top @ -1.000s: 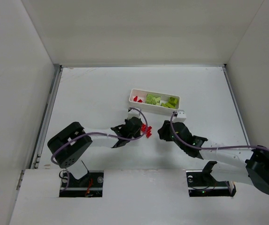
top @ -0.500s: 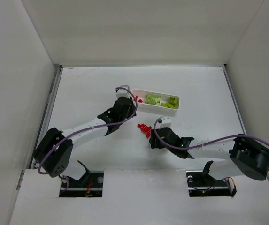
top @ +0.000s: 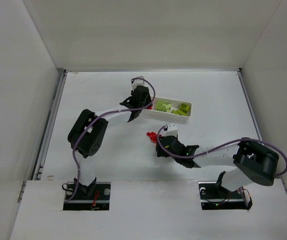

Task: Sort the legos into containers by color

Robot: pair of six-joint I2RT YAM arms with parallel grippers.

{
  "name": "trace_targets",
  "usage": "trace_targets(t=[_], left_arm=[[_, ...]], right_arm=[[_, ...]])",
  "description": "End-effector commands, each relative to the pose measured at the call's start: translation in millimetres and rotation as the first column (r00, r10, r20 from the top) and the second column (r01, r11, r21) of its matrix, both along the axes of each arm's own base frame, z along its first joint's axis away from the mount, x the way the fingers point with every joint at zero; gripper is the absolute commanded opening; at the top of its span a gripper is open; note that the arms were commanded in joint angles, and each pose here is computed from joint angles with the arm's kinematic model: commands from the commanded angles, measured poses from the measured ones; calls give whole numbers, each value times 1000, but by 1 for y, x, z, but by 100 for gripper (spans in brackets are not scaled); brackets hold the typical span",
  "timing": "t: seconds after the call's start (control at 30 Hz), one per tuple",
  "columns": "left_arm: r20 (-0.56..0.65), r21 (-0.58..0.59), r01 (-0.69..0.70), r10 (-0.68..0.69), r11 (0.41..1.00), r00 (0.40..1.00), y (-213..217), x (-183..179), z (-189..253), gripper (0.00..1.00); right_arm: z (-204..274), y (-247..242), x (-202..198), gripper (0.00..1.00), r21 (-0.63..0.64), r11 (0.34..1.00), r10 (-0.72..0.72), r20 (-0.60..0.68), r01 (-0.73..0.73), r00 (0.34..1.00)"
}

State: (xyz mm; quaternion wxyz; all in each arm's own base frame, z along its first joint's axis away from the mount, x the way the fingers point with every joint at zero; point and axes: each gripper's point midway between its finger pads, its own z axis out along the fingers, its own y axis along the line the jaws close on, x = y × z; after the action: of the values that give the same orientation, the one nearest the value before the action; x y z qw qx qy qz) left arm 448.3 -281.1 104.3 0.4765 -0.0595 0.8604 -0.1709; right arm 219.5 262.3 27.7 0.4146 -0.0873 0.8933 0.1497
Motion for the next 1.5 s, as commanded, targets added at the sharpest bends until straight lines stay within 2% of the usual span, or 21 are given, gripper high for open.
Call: trace_targets(t=[0.0, 0.1, 0.27, 0.53, 0.63, 0.73, 0.83, 0.87, 1.1, 1.2, 1.3, 1.47], left_arm=[[50, -10, -18, 18, 1000, 999, 3, 20, 20, 37], [65, -25, -28, 30, 999, 997, 9, 13, 30, 48], [84, -69, -40, 46, 997, 995, 29, -22, 44, 46], [25, -103, -48, 51, 994, 998, 66, -101, 16, 45], [-4, -101, -54, 54, 993, 999, 80, -126, 0, 45], [-56, -94, -63, 58, 994, 997, 90, -147, -15, 45], [-76, -102, -67, 60, 992, 995, 96, -163, -25, 45], [-85, -110, -67, 58, 992, 995, 96, -166, -26, 45], [-101, -122, -34, 22, 992, 995, 92, -186, -27, 45], [-97, -122, -20, 9, 992, 995, 91, -192, -26, 45], [-99, -127, -11, -2, 992, 995, 89, -194, -26, 45], [-86, -140, 5, -17, 990, 996, 83, -193, -22, 45]], right_arm=[[13, 18, 11, 65, 23, 1000, -4, 51, 3, 999], [6, 20, 14, 65, -12, 1000, -10, 56, 11, 998], [-9, 24, 21, 62, -55, 998, -16, 56, 19, 998], [-9, 27, 19, 36, -55, 998, -23, 49, 26, 999], [3, 25, 16, 35, -35, 999, -21, 60, 24, 998], [10, 20, 13, 41, -25, 999, -33, 55, 34, 998], [8, 17, 9, 58, -53, 998, -28, 40, 30, 999], [6, 16, 7, 61, -63, 998, -29, 32, 31, 999], [18, 4, -44, 62, -57, 998, -26, 12, 27, 1000], [22, -26, -63, 68, -81, 993, -87, -15, 86, 996], [16, -58, -82, 73, -98, 978, -193, -105, 183, 976], [13, -80, -101, 70, -123, 951, -303, -185, 284, 935]])
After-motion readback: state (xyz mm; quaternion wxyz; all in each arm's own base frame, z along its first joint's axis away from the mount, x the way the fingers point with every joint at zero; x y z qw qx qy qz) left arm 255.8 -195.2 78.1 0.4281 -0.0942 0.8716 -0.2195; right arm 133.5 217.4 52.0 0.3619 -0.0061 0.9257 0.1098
